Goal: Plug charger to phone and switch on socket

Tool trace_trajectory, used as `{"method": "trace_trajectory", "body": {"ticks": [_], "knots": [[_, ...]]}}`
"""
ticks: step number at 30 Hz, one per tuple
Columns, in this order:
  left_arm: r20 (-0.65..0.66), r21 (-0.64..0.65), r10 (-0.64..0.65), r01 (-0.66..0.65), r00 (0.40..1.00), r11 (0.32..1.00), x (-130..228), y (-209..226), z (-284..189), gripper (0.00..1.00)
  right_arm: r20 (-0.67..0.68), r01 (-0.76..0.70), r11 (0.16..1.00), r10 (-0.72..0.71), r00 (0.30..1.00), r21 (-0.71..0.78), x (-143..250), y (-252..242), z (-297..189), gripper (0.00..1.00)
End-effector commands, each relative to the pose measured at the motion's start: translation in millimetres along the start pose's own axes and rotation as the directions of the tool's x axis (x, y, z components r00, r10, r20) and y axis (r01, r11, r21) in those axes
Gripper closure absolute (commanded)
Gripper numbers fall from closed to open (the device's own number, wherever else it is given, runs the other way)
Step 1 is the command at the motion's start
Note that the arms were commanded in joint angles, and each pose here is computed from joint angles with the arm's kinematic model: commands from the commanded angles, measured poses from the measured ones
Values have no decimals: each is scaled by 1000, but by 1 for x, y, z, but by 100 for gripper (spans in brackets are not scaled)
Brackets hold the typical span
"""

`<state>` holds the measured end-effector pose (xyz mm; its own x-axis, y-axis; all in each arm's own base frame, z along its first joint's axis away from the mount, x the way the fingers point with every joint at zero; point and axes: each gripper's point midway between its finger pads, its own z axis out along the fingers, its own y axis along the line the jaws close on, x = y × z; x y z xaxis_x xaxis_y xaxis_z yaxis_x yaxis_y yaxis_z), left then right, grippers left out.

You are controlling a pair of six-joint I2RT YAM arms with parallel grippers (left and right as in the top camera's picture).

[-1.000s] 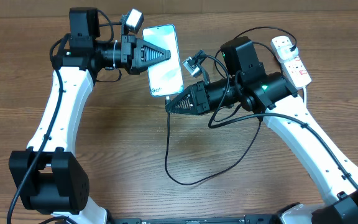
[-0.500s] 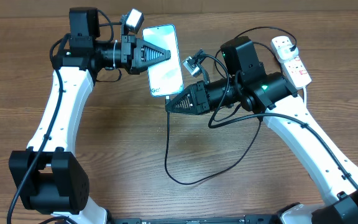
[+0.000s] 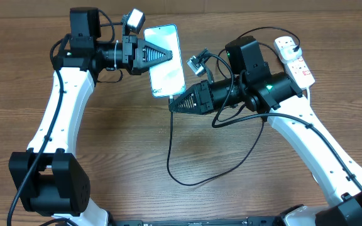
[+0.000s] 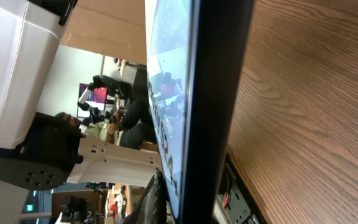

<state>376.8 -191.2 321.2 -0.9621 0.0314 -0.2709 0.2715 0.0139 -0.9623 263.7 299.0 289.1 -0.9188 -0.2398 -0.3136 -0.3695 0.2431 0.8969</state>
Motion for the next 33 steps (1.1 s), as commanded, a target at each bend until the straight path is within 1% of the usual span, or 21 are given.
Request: {"method": "trace_trajectory", "body": {"ticks": [1, 13, 30, 33], "knots": [[-28, 41, 41, -40, 999, 998, 4, -9, 2, 96, 11, 13, 1000, -13, 1000, -2, -5, 3, -2, 95], [-29, 41, 41, -40, 999, 998, 4, -9, 2, 96, -4, -15, 1000, 15, 1000, 1, -6, -6, 3, 95], [-31, 42, 50, -49, 998, 998, 5, -9, 3, 96, -25, -9, 999, 8, 1000, -51, -3, 3, 3, 95], [-31, 42, 51, -49, 998, 998, 5, -9, 3, 96, -40, -9, 997, 6, 999, -81, 0, 8, 2, 95]]}}
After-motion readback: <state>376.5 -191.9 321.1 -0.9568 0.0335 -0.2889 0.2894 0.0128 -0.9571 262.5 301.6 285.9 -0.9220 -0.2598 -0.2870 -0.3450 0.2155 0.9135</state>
